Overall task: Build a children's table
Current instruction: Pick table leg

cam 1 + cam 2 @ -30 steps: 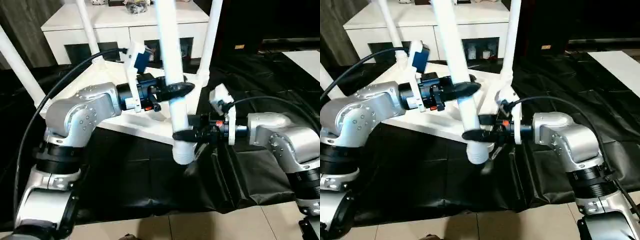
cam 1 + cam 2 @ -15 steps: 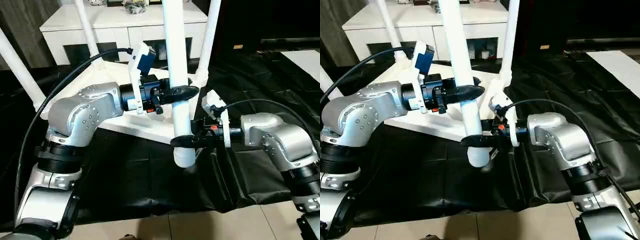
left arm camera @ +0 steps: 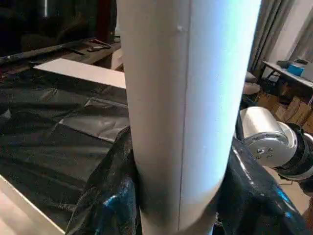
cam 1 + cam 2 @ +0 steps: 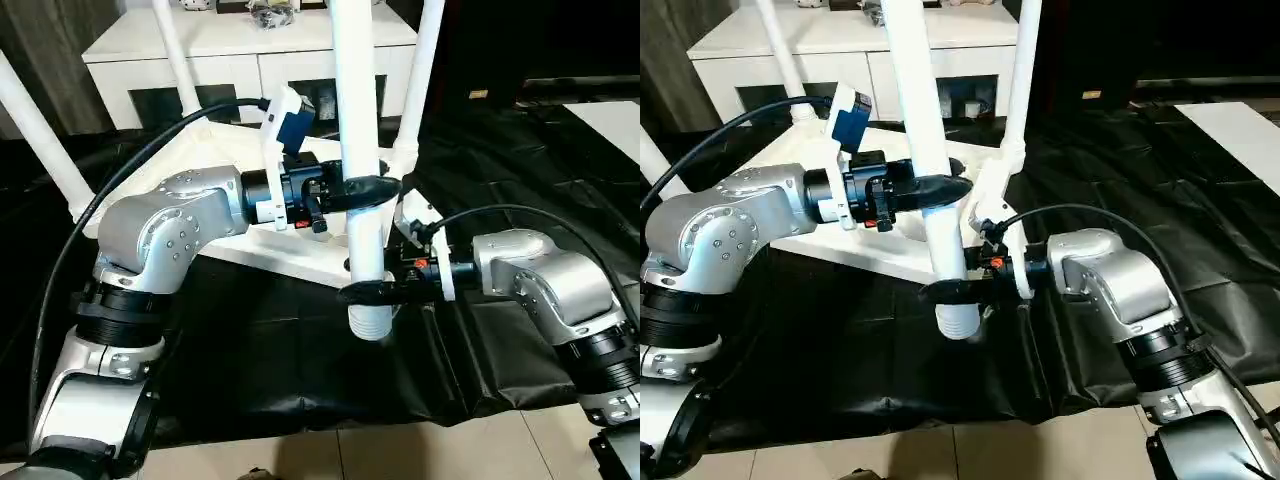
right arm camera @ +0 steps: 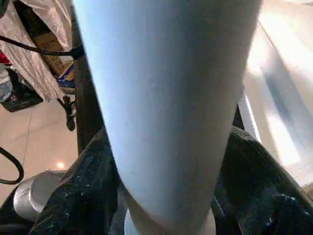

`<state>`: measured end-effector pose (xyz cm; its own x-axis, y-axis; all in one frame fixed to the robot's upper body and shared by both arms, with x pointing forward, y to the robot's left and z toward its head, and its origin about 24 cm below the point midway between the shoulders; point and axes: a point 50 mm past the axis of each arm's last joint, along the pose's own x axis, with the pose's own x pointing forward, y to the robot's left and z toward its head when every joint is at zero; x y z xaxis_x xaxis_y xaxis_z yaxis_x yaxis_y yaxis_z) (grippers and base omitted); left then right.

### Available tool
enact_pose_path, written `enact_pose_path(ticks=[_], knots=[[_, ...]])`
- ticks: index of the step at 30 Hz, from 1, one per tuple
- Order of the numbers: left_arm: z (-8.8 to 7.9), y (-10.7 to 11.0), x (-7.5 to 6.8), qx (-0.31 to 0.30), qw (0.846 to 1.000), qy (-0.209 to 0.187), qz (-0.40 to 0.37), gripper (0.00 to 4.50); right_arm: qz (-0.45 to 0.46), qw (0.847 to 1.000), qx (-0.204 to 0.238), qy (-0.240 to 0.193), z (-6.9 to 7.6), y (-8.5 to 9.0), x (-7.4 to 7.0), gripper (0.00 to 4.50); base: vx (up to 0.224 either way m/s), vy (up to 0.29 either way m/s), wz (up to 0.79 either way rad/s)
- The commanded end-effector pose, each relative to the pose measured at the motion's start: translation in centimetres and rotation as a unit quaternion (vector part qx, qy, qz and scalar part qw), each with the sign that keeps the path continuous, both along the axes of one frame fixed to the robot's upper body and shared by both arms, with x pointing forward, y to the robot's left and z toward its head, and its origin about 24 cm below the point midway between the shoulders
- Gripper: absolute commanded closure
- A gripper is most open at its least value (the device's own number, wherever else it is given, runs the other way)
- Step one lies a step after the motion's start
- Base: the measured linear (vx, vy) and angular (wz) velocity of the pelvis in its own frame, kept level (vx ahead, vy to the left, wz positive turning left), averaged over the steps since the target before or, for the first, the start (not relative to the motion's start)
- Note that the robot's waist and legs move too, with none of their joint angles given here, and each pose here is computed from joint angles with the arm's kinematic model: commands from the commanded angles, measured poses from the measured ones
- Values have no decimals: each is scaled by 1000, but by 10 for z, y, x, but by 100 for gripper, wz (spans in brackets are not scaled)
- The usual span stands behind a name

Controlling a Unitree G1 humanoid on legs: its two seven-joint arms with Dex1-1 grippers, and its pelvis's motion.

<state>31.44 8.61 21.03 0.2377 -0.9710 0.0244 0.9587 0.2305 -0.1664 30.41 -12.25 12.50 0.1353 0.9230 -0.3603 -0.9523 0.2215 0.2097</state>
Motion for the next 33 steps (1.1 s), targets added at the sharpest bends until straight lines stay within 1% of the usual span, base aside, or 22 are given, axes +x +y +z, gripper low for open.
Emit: enact_pose_path(ticks=[1, 4, 6, 8, 9, 14, 16, 17, 18, 20, 22, 24, 25, 27, 28, 30, 31, 32, 33], knots=[[10, -2, -1, 4, 1000, -24, -4, 273, 9, 1000, -7, -10, 3, 3, 1, 182, 0, 0, 0], [10, -2, -1, 4, 1000, -24, -5, 273, 9, 1000, -7, -7, 2, 3, 1, 192, 0, 0, 0], [10, -2, -1, 3, 1000, -24, -5, 273, 9, 1000, -6, -3, 1, 3, 1, 219, 0, 0, 0], [10, -2, -2, 2, 1000, -23, -5, 273, 10, 1000, -4, 0, 0, 4, 1, 233, 0, 0, 0], [10, -2, -2, 2, 1000, -23, -5, 273, 10, 1000, -4, 0, 0, 4, 1, 247, 0, 0, 0], [10, -3, -2, -1, 1000, -20, -5, 273, 12, 1000, 3, 4, -1, 6, 0, 259, 0, 0, 0], [10, -2, 0, 0, 1000, -23, 7, 273, 9, 1000, 7, 5, -1, 6, 0, 261, 0, 0, 0], [8, -2, 1, 0, 1000, -4, 8, 238, 4, 1000, 11, 4, -1, 6, 0, 261, 0, 0, 0], [6, -1, 2, -2, 1000, 15, 6, 238, -5, 1000, 16, 3, 0, 4, 1, 261, 0, 0, 0], [3, 1, 3, -1, 1000, 20, 12, 203, -15, 1000, 22, 1, 0, 1, 1, 262, 0, 0, 0], [0, 4, 4, -3, 1000, 27, 14, 201, -27, 999, 28, -2, 2, -3, 1, 262, 0, 0, 0], [-2, 7, 5, -9, 999, 33, 17, 171, -36, 999, 32, -4, 2, -5, 1, 263, 0, 0, 0], [-4, 9, 6, -13, 999, 37, 19, 162, -44, 998, 35, -6, 3, -7, 1, 263, 0, 0, 0], [-8, 13, 8, -19, 998, 48, 26, 157, -77, 996, 51, -14, 8, -17, 1, 263, 0, 0, 0], [-9, 14, 8, -19, 998, 48, 27, 139, -78, 995, 51, -15, 9, -17, 1, 264, 0, 0, 0], [-12, 17, 10, -17, 998, 53, 35, 120, -97, 993, 57, -20, 12, -24, 2, 264, 0, 0, 0], [-13, 17, 10, -17, 998, 52, 36, 120, -99, 993, 57, -21, 12, -24, 2, 264, 0, 0, 0], [-25, 26, 23, 7, 995, 29, 95, 99, -157, 985, 54, -43, 14, -38, 6, 264, 0, 0, 0], [-45, 33, 33, 87, 987, -20, 137, 99, -218, 973, 38, -71, 13, -49, 13, 264, 0, 0, 0]])
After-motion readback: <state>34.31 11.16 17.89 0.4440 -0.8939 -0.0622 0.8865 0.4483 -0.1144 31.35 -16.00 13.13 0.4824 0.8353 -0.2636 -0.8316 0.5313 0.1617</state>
